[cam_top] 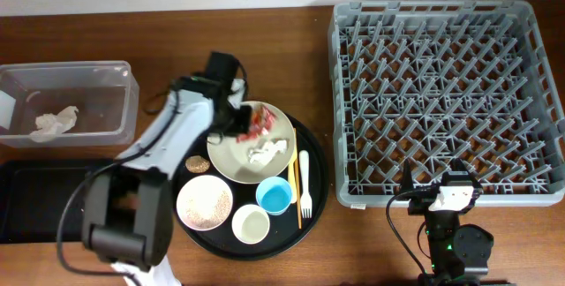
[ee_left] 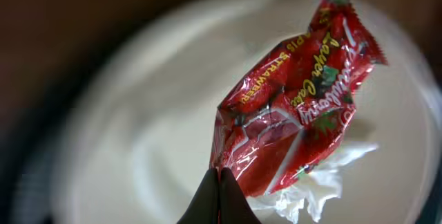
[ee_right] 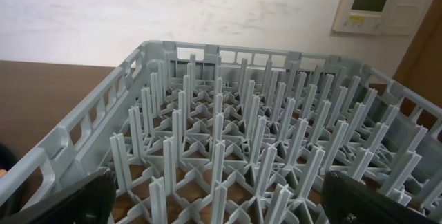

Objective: Sort waste into correct bins and load items into the dishwasher rack
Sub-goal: 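Return left gripper to the plate and grasp the red snack wrapper, then carry the red wrapper left and drop it into the clear bin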

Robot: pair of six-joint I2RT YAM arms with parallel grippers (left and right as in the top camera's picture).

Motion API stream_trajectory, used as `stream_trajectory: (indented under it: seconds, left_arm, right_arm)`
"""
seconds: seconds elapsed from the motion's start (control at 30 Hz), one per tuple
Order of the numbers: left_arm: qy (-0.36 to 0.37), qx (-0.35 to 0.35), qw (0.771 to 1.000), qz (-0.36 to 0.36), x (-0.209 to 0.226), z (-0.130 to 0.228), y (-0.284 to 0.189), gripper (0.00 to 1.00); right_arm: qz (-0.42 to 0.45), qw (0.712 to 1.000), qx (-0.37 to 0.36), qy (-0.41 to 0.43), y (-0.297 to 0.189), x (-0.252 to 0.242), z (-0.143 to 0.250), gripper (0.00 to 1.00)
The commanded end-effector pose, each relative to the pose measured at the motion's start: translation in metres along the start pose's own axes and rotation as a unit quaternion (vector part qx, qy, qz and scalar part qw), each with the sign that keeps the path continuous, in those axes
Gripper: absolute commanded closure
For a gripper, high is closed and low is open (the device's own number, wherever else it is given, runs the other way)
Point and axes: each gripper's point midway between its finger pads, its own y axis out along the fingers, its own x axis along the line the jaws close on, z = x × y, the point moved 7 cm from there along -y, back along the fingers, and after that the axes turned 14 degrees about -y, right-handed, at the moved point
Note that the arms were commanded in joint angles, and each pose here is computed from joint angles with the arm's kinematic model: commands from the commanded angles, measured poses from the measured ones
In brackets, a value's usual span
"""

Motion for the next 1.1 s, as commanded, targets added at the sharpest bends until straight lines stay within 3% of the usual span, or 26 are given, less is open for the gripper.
stream_trajectory:
  seconds: [0.0, 0.17, 0.23, 0.3, 0.37, 0.53, 0.6, 0.77, 1.0, 1.03, 1.07]
  left_arm:
    - [-0.037, -0.149, 0.987, 0.035, 0.024, -0.038, -0.107, 0.99]
    - [-0.161, -0.253, 0.954, 0.014, 0.119, -0.044, -0.183, 0.99]
    - [-0.238, -0.268, 0.934, -0.013, 0.17, -0.042, -0.193, 1.0]
    - [-0.335, -0.28, 0.898, -0.056, 0.217, -0.037, -0.197, 1.0]
    - [-0.38, -0.279, 0.879, -0.07, 0.251, -0.038, -0.19, 1.0]
    - [-0.404, -0.266, 0.872, -0.074, 0.285, -0.065, -0.141, 0.99]
    - [-0.452, -0.263, 0.85, -0.066, 0.298, -0.067, -0.129, 0.99]
    - [-0.478, -0.279, 0.83, -0.069, 0.323, -0.063, -0.134, 0.99]
    - [-0.474, -0.285, 0.83, -0.065, 0.322, -0.066, -0.135, 0.98]
    - [-0.475, -0.285, 0.83, -0.064, 0.322, -0.066, -0.135, 0.88]
    - [-0.474, -0.286, 0.83, -0.065, 0.322, -0.066, -0.135, 0.62]
  right_arm:
    - [0.004, 1.0, 0.003, 0.003, 0.0, -0.001, 0.002, 0.02]
    - [0.004, 1.0, 0.003, 0.002, 0.0, -0.001, 0.002, 0.02]
    - [0.004, 1.0, 0.003, 0.002, 0.0, -0.001, 0.002, 0.02]
    - [0.004, 1.0, 0.003, 0.002, 0.0, -0.001, 0.002, 0.02]
    - [0.004, 1.0, 0.003, 0.002, 0.0, -0.001, 0.002, 0.02]
    - [0.004, 1.0, 0.003, 0.003, 0.0, -0.001, 0.002, 0.02]
    - [0.004, 1.0, 0.003, 0.002, 0.0, -0.001, 0.002, 0.02]
    - [0.004, 1.0, 0.003, 0.003, 0.0, -0.001, 0.002, 0.01]
    - [0.004, 1.0, 0.003, 0.002, 0.0, -0.001, 0.002, 0.02]
    - [0.004, 1.0, 0.003, 0.002, 0.0, -0.001, 0.002, 0.02]
    - [0.004, 1.0, 0.003, 0.003, 0.0, -0.001, 0.002, 0.02]
